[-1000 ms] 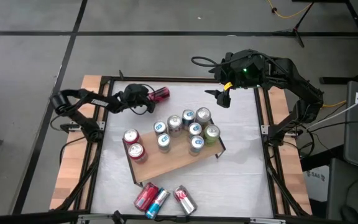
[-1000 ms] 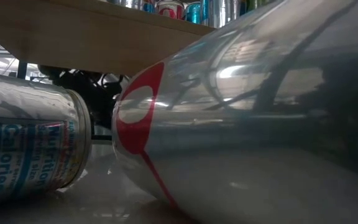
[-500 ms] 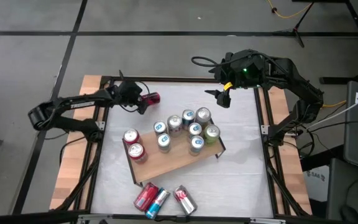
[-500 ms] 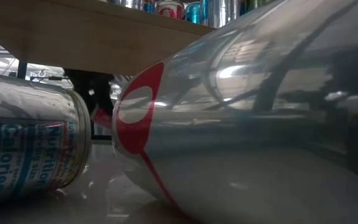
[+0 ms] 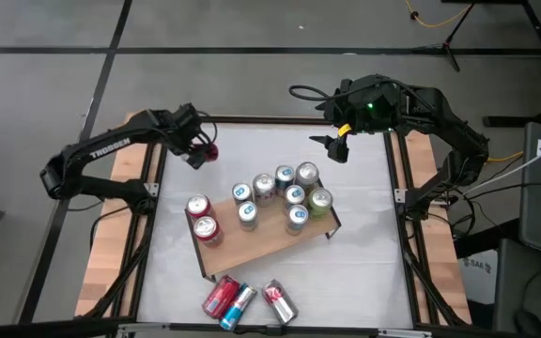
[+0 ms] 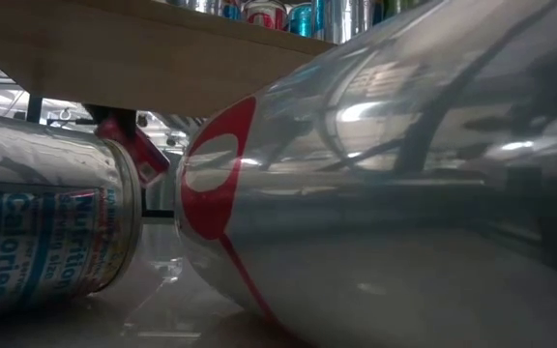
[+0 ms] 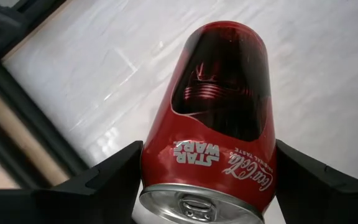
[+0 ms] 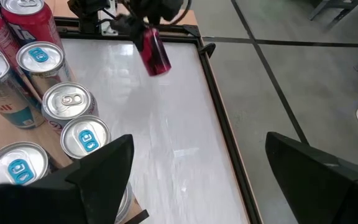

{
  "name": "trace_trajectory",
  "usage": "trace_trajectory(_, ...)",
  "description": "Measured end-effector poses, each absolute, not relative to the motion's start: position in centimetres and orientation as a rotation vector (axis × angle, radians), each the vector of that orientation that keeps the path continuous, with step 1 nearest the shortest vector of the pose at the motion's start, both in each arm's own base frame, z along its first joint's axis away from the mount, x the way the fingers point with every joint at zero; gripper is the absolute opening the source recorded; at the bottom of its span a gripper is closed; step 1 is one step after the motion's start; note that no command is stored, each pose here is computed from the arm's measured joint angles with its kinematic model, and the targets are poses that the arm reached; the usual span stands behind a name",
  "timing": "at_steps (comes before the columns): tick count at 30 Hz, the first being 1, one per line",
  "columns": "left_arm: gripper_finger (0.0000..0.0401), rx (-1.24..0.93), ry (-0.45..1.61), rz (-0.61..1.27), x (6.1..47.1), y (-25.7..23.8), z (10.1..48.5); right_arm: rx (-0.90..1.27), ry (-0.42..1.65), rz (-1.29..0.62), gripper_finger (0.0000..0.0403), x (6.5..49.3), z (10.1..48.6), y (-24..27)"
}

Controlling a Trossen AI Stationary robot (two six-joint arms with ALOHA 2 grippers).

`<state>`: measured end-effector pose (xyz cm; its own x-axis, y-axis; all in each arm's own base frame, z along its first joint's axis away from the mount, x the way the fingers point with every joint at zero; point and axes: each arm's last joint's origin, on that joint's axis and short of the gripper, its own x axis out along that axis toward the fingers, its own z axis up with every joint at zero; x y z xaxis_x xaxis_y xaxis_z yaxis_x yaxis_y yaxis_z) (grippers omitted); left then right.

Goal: Place canned beverage on shelf
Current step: Put the red white soda can on the shelf

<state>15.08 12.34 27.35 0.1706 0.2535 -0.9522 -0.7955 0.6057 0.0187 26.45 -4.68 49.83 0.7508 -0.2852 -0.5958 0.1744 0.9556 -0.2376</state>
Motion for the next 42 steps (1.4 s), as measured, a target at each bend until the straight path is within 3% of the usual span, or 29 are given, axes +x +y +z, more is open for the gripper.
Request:
trace_trajectory(8, 0.0284, -0.584, 1.224, 0.805, 14.3, 11.7, 30.9, -0.171, 0.677, -0.252, 0.0356, 26.5, 49.8, -4.7)
trace_trajectory(18, 0.0284, -0.788, 1.318, 0.853, 12.8, 10.2, 32.8, -0.171, 0.690, -0.250, 0.0356, 27.0, 49.5, -4.8)
trace_trajectory(28, 0.0284, -0.970, 1.279, 0.797, 12.8, 9.8, 33.0, -0.182, 0.712, -0.244, 0.0356, 27.6, 49.0, -4.9)
trace_trajectory(42, 0.0284, -1.084, 1.230, 0.927, 12.8, 9.9, 33.0, -0.186, 0.715, -0.243, 0.0356, 27.7, 49.0, -4.9)
